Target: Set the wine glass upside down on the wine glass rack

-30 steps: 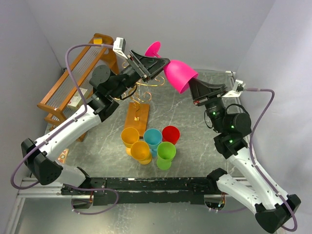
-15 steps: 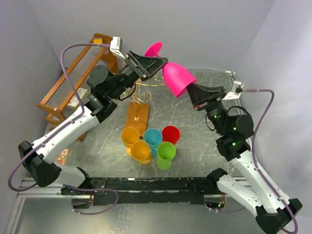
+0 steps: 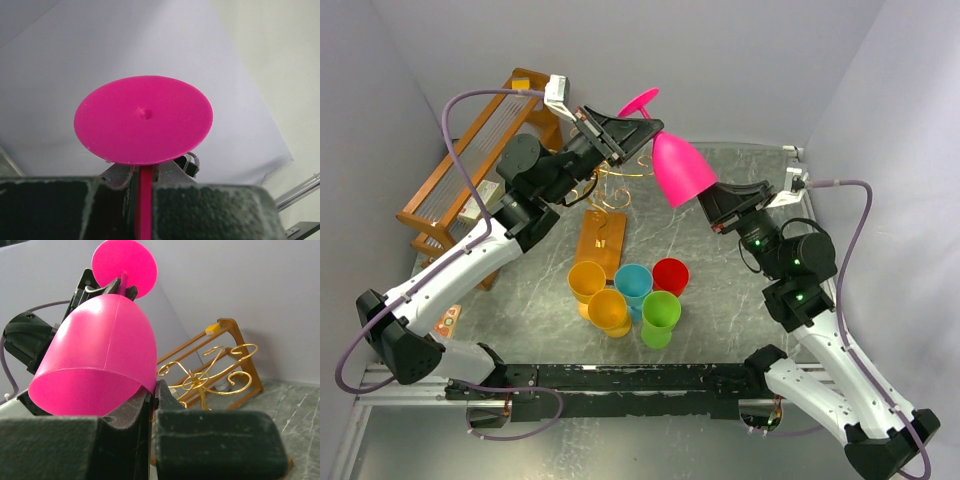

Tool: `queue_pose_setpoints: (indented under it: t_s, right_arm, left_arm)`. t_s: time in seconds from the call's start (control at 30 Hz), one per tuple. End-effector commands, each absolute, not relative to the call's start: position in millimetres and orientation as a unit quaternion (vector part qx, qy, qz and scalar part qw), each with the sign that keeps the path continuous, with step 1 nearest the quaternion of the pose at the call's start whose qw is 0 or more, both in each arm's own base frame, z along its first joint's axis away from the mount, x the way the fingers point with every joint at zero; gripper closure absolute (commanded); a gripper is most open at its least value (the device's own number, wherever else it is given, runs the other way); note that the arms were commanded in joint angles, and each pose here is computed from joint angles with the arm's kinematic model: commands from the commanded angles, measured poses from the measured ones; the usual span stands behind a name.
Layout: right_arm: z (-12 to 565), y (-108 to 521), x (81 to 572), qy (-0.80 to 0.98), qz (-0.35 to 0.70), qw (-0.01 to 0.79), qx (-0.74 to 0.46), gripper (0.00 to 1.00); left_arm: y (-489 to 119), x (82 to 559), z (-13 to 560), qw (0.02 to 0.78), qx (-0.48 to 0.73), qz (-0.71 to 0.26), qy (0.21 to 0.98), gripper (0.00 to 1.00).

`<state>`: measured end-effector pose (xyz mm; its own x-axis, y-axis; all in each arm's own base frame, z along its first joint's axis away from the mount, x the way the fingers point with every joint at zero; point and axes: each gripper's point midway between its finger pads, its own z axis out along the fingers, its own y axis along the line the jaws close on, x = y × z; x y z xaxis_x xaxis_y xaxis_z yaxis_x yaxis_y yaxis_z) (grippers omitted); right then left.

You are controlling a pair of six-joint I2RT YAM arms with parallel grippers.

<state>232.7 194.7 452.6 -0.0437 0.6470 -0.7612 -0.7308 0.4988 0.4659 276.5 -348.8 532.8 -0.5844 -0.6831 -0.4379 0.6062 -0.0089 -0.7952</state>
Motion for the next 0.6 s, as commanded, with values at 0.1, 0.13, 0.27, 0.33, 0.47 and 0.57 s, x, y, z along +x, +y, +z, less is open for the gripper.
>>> queue_pose_setpoints:
  t_s: [0.1, 0.13, 0.27, 0.33, 0.47, 0.57]
  right_arm:
    - [451.4, 191.6, 221.4, 0.537, 0.489, 0.685, -0.053, 0.74]
    - [445.9, 188.5, 224.6, 0.549, 0.476, 0.685, -0.047, 0.64]
    - [422.9, 174.1, 229.7, 0.593, 0.425, 0.684, -0.03, 0.44]
    - [414.5, 166.3, 227.0, 0.606, 0.399, 0.688, -0.035, 0.38]
    - [414.4, 152.1, 215.4, 0.618, 0.357, 0.698, -0.058, 0.28]
    - [428.4, 146.1, 205.6, 0.619, 0.347, 0.701, -0.071, 0.26]
  left_arm:
    - [-343.2, 282.4, 534.9, 0.499, -0.023, -0.673, 0.545, 0.93]
    - [-342.2, 282.5, 534.0, 0.504, -0.021, -0.668, 0.547, 0.93]
    - [-334.7, 282.3, 530.0, 0.531, -0.01, -0.643, 0.552, 0.93]
    - [-332.1, 281.5, 529.8, 0.546, 0.003, -0.631, 0.551, 0.93]
    - [-331.3, 279.8, 528.8, 0.572, 0.041, -0.601, 0.556, 0.93]
    - [-328.3, 280.8, 527.5, 0.601, 0.071, -0.569, 0.558, 0.93]
